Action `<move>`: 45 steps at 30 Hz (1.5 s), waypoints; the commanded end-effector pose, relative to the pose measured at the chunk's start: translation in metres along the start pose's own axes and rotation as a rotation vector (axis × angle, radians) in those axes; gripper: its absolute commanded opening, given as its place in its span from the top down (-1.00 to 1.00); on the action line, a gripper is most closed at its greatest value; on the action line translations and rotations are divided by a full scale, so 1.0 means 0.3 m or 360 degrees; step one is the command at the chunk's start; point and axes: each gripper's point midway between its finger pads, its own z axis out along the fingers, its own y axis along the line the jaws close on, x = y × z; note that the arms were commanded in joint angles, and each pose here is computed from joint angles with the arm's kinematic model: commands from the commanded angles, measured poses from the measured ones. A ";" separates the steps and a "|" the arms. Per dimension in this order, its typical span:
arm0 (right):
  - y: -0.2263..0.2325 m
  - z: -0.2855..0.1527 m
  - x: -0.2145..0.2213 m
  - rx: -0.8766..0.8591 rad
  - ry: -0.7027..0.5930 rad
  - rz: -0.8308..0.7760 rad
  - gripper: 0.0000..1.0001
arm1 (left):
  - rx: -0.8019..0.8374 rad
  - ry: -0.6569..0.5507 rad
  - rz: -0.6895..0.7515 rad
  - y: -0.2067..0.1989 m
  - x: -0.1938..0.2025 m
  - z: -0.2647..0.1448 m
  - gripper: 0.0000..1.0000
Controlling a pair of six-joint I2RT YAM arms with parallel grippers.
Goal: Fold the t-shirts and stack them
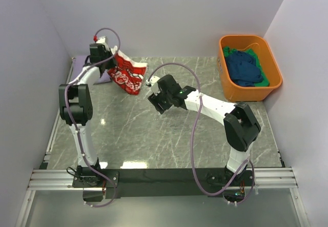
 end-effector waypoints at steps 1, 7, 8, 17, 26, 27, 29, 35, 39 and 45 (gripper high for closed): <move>-0.001 -0.043 -0.026 0.0001 -0.0039 -0.0003 -0.33 | 0.0037 -0.0148 0.0231 0.031 -0.199 -0.018 0.99; -0.009 -0.037 -0.023 0.0013 -0.0028 0.0003 -0.31 | 0.0016 -0.0282 0.0350 0.053 -0.351 -0.023 0.99; -0.012 -0.036 -0.023 0.0017 -0.0027 0.0003 -0.31 | 0.0003 -0.0301 0.0366 0.059 -0.368 -0.027 0.99; -0.023 -0.025 -0.034 0.0044 -0.0019 -0.0006 -0.29 | 0.0036 -0.0471 0.0419 0.024 -0.524 -0.089 0.99; -0.023 -0.013 -0.045 0.0042 -0.0014 -0.0005 -0.27 | 0.0096 -0.0543 0.0304 -0.010 -0.606 -0.163 0.99; -0.023 -0.013 -0.045 0.0042 -0.0014 -0.0005 -0.27 | 0.0093 -0.0533 0.0280 0.003 -0.601 -0.165 0.99; -0.023 -0.015 -0.042 0.0044 -0.0014 -0.0008 -0.27 | 0.0084 -0.0540 0.0265 0.012 -0.608 -0.178 0.99; -0.020 -0.012 -0.039 0.0036 -0.0010 0.0000 -0.27 | 0.0107 -0.0570 0.0238 0.035 -0.643 -0.217 0.99; -0.020 -0.006 -0.045 0.0034 -0.0010 0.0000 -0.27 | 0.0150 -0.0574 0.0199 0.021 -0.656 -0.226 0.99; -0.018 -0.002 -0.052 0.0035 -0.0010 -0.0004 -0.27 | 0.0163 -0.0607 0.0156 0.030 -0.691 -0.257 0.99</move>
